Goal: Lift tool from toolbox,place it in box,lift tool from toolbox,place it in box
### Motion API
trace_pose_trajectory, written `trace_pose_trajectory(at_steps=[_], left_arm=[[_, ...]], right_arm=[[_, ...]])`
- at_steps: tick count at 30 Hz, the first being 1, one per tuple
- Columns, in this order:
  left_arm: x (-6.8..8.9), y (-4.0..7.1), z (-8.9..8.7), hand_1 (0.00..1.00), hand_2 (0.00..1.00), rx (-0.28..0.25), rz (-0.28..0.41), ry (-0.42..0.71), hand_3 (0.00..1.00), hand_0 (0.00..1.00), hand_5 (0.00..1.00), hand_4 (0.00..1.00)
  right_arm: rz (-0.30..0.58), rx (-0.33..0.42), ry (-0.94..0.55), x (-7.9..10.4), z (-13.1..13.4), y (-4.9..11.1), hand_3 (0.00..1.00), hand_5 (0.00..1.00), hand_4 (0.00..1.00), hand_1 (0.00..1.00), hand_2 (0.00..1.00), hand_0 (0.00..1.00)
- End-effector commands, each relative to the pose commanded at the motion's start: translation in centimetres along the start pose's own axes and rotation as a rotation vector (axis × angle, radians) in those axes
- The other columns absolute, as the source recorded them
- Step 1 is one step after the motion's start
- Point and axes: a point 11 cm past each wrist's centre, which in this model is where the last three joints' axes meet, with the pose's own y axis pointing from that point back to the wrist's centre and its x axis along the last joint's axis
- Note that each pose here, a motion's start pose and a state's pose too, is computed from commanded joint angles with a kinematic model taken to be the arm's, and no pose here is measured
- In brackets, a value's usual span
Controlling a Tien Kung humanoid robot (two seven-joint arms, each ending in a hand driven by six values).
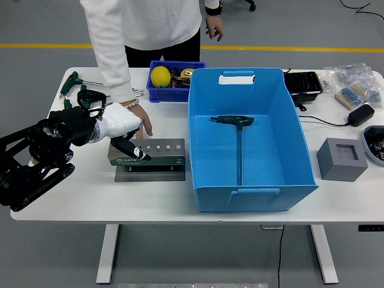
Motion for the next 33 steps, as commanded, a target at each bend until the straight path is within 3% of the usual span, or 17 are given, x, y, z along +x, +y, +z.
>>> trace_pose_trajectory(at_steps=[1, 2, 7, 8, 14, 15, 19, 20, 25, 26, 31, 33], left_arm=[[0.1, 0.0, 0.0, 0.090, 0.098, -0.005, 0.013, 0.001, 0.115, 0.364, 0.955, 0.998], [0.2, 0.0, 0.1, 0.046, 0.072, -0.010, 0.023, 0.002, 0.076, 0.307, 0.755, 0.998], [0.9, 0.1, 0.2, 0.046, 0.072, -0.032, 0.090, 0.005, 0.076, 0.307, 0.755, 0.998], [1.1, 0.1, 0.3, 0.029, 0.063, -0.035, 0.100, 0.006, 0.064, 0.176, 0.665, 0.998], [2.2, 0.5, 0.5, 0.029, 0.063, -0.056, 0.170, 0.010, 0.064, 0.176, 0.665, 0.998], [2.6, 0.5, 0.5, 0.007, 0.042, -0.061, 0.196, 0.011, 0.049, 0.101, 0.598, 0.998], [3.7, 0.9, 0.5, 0.007, 0.042, -0.072, 0.276, 0.015, 0.049, 0.101, 0.598, 0.998], [3.9, 1.0, 0.4, 0.002, 0.009, -0.073, 0.295, 0.016, 0.036, 0.079, 0.361, 0.994], [5.3, 1.6, 0.5, 0.002, 0.009, -0.089, 0.396, 0.047, 0.036, 0.079, 0.361, 0.994], [5.7, 1.7, 0.5, 0.002, 0.002, -0.093, 0.416, 0.058, 0.024, 0.063, 0.293, 0.937], [7.1, 2.4, 0.6, 0.002, 0.002, -0.111, 0.493, 0.097, 0.024, 0.063, 0.293, 0.937], [7.9, 2.9, 0.5, 0.002, 0.002, -0.119, 0.539, 0.135, 0.018, 0.049, 0.285, 0.894]], right_arm=[[0.000, 0.000, 0.000, 0.0, 0.0, 0.0, 0.678, 0.836, 0.885, 0.661, 0.747, 0.702], [0.000, 0.000, 0.000, 0.0, 0.0, 0.0, 0.678, 0.836, 0.885, 0.661, 0.747, 0.703], [0.000, 0.000, 0.000, 0.0, 0.0, 0.0, 0.678, 0.836, 0.885, 0.661, 0.747, 0.703], [0.000, 0.000, 0.000, 0.0, 0.0, 0.0, 0.678, 0.837, 0.885, 0.661, 0.746, 0.703], [0.000, 0.000, 0.002, 0.0, 0.0, 0.0, 0.678, 0.837, 0.885, 0.661, 0.746, 0.703], [0.000, 0.000, 0.002, 0.0, 0.0, 0.0, 0.677, 0.836, 0.884, 0.661, 0.746, 0.703], [0.000, -0.001, 0.003, 0.0, 0.1, 0.0, 0.677, 0.836, 0.884, 0.661, 0.746, 0.703], [0.000, -0.001, 0.002, 0.0, 0.1, 0.0, 0.678, 0.836, 0.884, 0.661, 0.746, 0.704], [0.000, -0.001, 0.002, 0.0, 0.1, 0.0, 0.678, 0.836, 0.884, 0.661, 0.746, 0.704], [0.000, -0.001, 0.002, 0.0, 0.1, 0.0, 0.678, 0.837, 0.885, 0.660, 0.746, 0.703], [-0.001, -0.001, 0.002, 0.0, 0.0, 0.0, 0.678, 0.837, 0.885, 0.660, 0.746, 0.703], [0.000, 0.000, 0.002, 0.0, 0.0, 0.0, 0.677, 0.837, 0.884, 0.660, 0.746, 0.702]])
